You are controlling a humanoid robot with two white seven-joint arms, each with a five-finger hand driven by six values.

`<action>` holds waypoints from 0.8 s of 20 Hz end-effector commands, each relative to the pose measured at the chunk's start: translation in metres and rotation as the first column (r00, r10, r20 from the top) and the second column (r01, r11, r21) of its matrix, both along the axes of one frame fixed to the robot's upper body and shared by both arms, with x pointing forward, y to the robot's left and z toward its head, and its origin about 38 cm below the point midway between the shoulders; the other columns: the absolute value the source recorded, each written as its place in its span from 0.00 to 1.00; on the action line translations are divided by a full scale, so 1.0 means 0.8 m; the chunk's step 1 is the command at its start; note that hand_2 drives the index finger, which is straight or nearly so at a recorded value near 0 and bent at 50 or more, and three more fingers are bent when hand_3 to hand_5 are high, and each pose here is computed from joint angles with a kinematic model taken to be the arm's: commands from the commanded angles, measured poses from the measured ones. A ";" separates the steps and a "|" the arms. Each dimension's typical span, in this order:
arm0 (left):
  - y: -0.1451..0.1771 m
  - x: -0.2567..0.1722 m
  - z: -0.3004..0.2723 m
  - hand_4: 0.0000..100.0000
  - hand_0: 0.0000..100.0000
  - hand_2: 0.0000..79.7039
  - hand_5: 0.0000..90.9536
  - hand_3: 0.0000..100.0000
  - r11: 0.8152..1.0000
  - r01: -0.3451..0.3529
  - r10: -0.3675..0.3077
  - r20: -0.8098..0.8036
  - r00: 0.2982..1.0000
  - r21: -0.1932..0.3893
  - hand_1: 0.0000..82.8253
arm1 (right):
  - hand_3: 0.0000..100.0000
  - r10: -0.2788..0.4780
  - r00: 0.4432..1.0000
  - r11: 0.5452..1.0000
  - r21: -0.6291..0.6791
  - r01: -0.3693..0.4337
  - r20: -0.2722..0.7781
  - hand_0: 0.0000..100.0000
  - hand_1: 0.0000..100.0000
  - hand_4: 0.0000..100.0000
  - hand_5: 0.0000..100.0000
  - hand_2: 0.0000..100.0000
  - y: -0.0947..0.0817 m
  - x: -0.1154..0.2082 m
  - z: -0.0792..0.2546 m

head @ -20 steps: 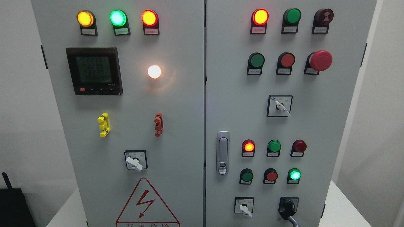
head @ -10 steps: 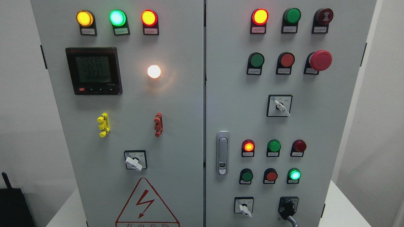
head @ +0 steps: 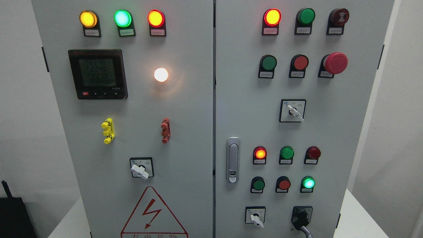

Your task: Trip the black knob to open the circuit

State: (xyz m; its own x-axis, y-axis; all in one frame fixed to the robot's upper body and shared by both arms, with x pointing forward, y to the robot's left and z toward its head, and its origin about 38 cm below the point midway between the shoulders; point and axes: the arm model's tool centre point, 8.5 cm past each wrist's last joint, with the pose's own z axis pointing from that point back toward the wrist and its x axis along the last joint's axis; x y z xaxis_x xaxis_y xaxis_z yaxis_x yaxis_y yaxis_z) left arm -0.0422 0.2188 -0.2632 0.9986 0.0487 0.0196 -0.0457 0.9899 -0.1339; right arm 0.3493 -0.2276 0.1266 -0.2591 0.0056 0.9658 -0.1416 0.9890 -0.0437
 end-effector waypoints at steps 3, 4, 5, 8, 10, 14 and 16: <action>0.000 -0.001 0.000 0.00 0.12 0.00 0.00 0.00 1.000 0.023 -0.023 -0.002 1.000 0.000 0.47 | 1.00 -0.026 1.000 0.999 0.023 0.026 0.005 0.00 0.00 1.00 1.00 0.00 -0.004 -0.001 0.001; 0.000 0.000 0.000 0.00 0.12 0.00 0.00 0.00 1.000 0.023 -0.023 0.000 1.000 0.000 0.47 | 1.00 -0.027 1.000 0.999 0.021 0.027 0.005 0.00 0.00 1.00 1.00 0.00 -0.005 -0.001 0.001; 0.000 0.000 0.000 0.00 0.12 0.00 0.00 0.00 1.000 0.023 -0.023 0.000 1.000 0.000 0.47 | 1.00 -0.029 1.000 0.999 0.022 0.029 0.005 0.00 0.00 1.00 1.00 0.00 -0.005 -0.001 0.001; 0.000 -0.001 0.000 0.00 0.12 0.00 0.00 0.00 1.000 0.023 -0.023 -0.002 1.000 0.000 0.47 | 1.00 -0.031 1.000 0.999 0.006 0.031 0.004 0.00 0.00 1.00 1.00 0.00 -0.011 0.000 0.001; 0.000 0.000 0.000 0.00 0.12 0.00 0.00 0.00 1.000 0.023 -0.023 0.000 1.000 0.000 0.47 | 1.00 -0.034 0.999 0.999 0.006 0.034 0.004 0.00 0.00 1.00 1.00 0.00 -0.013 -0.001 0.001; 0.000 -0.001 0.000 0.00 0.12 0.00 0.00 0.00 1.000 0.023 -0.023 -0.002 1.000 0.000 0.47 | 1.00 -0.037 0.999 0.999 -0.003 0.037 0.002 0.00 0.00 1.00 1.00 0.00 -0.018 -0.001 0.000; 0.000 0.000 0.000 0.00 0.12 0.00 0.00 0.00 1.000 0.023 -0.023 0.000 1.000 0.000 0.47 | 1.00 -0.040 0.999 0.999 -0.005 0.040 0.002 0.00 0.00 1.00 1.00 0.00 -0.019 -0.001 0.000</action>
